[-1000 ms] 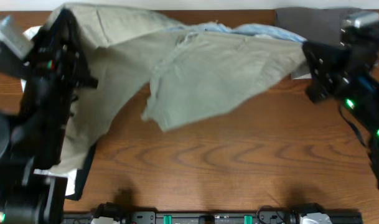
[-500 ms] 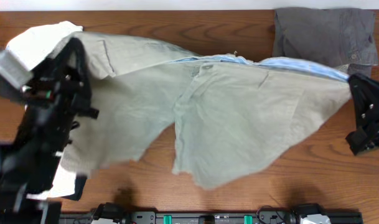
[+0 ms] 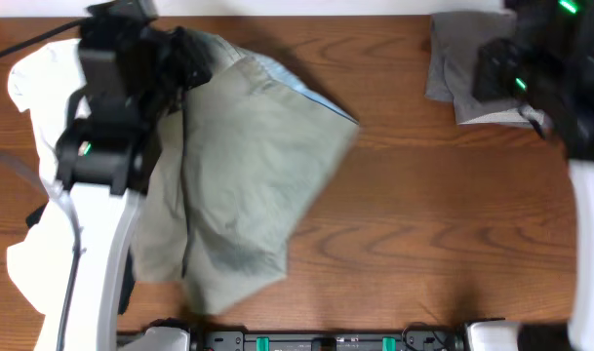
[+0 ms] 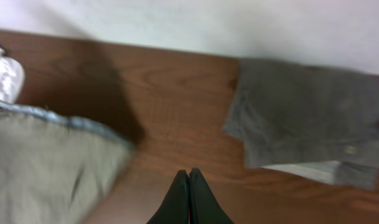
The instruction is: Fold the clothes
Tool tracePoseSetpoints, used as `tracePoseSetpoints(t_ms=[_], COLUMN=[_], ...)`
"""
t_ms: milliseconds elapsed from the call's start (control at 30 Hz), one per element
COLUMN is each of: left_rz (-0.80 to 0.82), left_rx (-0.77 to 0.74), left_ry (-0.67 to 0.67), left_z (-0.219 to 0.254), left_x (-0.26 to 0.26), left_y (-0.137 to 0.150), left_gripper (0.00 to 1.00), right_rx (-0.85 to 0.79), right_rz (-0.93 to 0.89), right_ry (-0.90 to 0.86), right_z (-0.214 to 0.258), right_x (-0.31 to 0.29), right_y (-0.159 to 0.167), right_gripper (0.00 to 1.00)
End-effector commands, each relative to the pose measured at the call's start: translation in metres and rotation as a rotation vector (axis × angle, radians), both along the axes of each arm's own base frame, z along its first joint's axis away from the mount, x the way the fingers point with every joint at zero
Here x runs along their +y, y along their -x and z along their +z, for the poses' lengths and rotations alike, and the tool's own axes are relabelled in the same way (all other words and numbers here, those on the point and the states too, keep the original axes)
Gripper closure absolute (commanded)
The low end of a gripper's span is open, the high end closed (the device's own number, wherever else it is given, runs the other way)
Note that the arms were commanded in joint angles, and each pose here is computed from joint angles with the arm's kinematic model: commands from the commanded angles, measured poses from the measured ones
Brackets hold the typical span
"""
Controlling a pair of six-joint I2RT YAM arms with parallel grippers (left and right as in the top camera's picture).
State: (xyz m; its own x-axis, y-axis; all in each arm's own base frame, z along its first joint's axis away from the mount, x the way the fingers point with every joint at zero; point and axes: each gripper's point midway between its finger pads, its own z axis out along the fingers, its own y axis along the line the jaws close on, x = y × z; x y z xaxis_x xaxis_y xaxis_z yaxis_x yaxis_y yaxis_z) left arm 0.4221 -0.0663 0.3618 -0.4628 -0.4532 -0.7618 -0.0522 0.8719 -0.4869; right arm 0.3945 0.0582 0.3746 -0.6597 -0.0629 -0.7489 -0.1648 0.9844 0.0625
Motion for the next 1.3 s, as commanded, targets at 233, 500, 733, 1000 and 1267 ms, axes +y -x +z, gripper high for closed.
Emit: tracePoseSetpoints(t_ms=[233,500,733,1000,1267], left_rz=[0.021,0.019,0.032,0.031,0.031], left_rx=[0.142,0.142,0.142,0.148,0.154], left_ry=[-0.02,-0.028,-0.035,-0.036,-0.037], left_z=[-0.077,-0.086,-0.086,-0.087,-0.089], left_x=[-0.002,-0.003,0.0,0.0,0.0], left_y=[-0.057,-0.066,-0.066,-0.065,-0.064], left_gripper=[0.94,0.94,0.94,0.94,0.94], right_rx=[0.212,0.342,0.375,0.392,0.385], right_rz=[0.217,0.298,0.216,0.105,0.031], right_ry=[-0.17,-0.316,-0.356,-0.297,-0.219], right_z=[-0.102,-0.205,-0.284,-0.335,-0.364], right_x=[0.057,0.142,0.202,0.231,0.245], right_y=[-0.069,-0.116,-0.142,-0.141,-0.134], right_gripper=[0.72,0.48,0.47,0.45,0.45])
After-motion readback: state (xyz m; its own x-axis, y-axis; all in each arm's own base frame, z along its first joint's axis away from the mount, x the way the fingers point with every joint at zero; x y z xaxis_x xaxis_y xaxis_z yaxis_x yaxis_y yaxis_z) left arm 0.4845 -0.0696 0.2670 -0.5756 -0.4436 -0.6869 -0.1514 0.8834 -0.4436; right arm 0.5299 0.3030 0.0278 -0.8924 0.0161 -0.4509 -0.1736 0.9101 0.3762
